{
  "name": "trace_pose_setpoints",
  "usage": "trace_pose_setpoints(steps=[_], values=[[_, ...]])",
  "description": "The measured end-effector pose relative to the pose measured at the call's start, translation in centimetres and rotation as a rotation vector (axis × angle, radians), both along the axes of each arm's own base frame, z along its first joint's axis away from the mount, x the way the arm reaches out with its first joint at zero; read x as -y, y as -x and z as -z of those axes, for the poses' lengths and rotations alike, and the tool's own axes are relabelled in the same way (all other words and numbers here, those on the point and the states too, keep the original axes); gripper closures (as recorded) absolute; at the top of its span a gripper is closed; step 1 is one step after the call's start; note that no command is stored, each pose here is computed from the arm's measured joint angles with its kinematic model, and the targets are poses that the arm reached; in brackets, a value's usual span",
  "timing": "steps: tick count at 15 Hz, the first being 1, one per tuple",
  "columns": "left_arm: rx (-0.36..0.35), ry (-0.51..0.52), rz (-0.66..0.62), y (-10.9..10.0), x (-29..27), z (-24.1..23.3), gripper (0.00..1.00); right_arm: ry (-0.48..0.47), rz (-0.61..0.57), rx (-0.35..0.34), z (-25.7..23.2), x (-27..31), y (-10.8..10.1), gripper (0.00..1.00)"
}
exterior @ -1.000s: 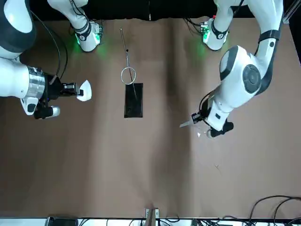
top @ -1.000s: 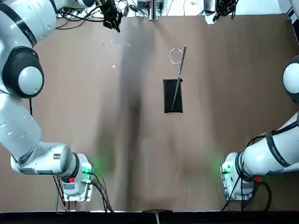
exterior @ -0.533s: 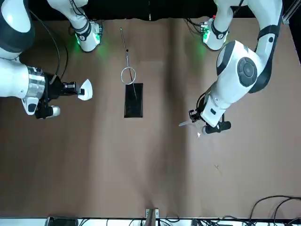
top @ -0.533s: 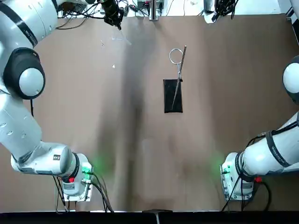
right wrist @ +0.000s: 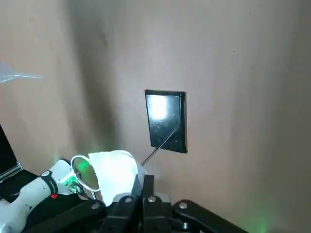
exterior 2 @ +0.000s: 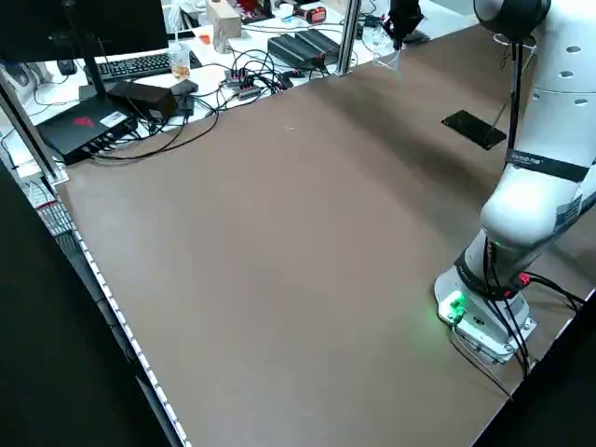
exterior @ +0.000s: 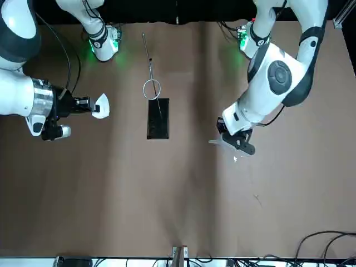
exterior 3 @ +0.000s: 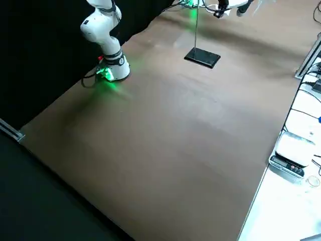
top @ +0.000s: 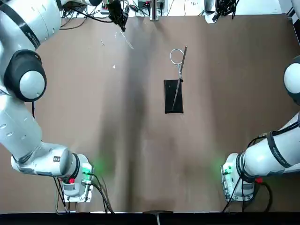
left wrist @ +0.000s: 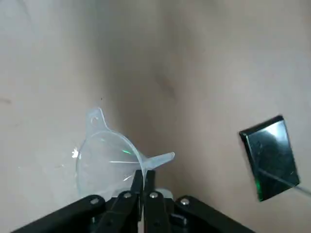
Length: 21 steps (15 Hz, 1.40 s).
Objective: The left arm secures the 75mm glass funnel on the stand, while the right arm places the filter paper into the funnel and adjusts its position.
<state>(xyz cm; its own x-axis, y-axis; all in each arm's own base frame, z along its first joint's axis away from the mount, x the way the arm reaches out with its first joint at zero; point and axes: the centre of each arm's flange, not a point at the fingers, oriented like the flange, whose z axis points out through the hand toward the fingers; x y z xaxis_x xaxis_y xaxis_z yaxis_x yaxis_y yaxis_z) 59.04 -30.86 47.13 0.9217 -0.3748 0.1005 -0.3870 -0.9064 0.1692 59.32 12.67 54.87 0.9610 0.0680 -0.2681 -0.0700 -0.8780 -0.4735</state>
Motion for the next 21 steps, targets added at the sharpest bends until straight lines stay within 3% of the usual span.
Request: trace_pose_setpoints(steps=[7, 14, 18, 19, 21], values=[[0.014, -0.016, 0.249, 1.7, 2.6, -1.7, 0.97, 0.000, 0.000, 0.000, 0.0, 0.0, 0.0, 0.99], [0.131, 0.038, 0.681, 3.0, 5.2, -4.4, 0.97, 0.000, 0.000, -0.001, 0.0, 0.0, 0.0, 0.99], [0.224, 0.114, 0.891, 6.0, 9.7, -8.3, 0.97, 0.000, 0.001, -0.001, 0.0, 0.1, 0.0, 0.99], [0.279, 0.151, 0.979, 8.1, 12.3, -10.2, 0.97, 0.000, 0.002, -0.001, 0.0, 0.1, 0.0, 0.99], [0.349, 0.184, 1.072, 10.2, 14.6, -11.8, 0.97, 0.000, 0.004, -0.001, 0.0, 0.2, 0.0, 0.99]])
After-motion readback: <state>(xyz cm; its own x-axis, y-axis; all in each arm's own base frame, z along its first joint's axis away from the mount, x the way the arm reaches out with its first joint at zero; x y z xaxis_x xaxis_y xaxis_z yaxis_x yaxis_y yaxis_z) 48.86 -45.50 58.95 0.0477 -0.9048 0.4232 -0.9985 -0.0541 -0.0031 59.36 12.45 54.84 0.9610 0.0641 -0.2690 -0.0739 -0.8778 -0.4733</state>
